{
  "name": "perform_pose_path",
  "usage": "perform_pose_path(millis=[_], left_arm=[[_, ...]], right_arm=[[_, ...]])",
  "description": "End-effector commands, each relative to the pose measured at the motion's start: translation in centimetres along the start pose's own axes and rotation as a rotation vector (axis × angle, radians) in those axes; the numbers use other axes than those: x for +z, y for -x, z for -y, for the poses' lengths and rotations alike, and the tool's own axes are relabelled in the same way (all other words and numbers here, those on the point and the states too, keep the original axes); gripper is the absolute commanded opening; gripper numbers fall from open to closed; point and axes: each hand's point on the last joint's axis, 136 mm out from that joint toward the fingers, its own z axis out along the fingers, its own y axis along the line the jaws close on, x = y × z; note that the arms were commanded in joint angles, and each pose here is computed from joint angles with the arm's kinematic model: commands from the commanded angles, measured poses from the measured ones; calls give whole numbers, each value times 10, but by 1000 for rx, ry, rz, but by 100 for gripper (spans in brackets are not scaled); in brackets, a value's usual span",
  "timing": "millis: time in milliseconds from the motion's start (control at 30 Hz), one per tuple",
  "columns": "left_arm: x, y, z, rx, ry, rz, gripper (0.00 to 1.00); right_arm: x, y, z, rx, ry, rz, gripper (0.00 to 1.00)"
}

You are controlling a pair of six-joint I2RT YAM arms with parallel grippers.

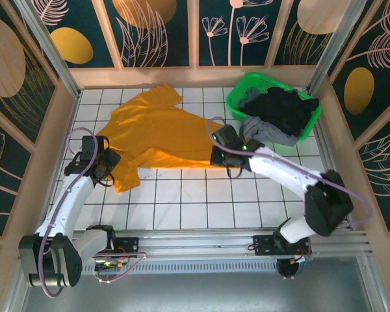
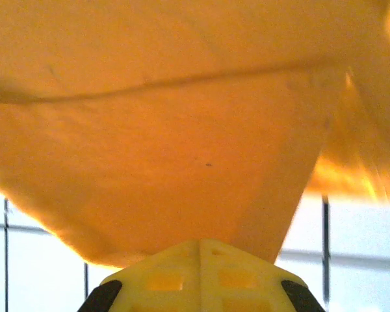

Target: Fold and stack the t-shirts

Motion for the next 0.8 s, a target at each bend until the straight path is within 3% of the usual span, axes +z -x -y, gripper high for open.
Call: perform_pose_path(millis=[0,167,367,500,767], left_arm=[[0,12,-16,51,113,43,55],[13,22,-32,115,224,56,57],[32,28,-56,150,313,45,58],[44,28,-68,185,346,27,58],[80,-7,-73,175,277,-103,55]], right_arm=[[-11,-37,36,113,-54,-36,0],[-16,-60,86,148,-182,-34,0],[-27,-54,134,225,-281,6,0],[-25,-50,139,252,-280,2,0],[-23,-45,145,265,-305,-5,0]])
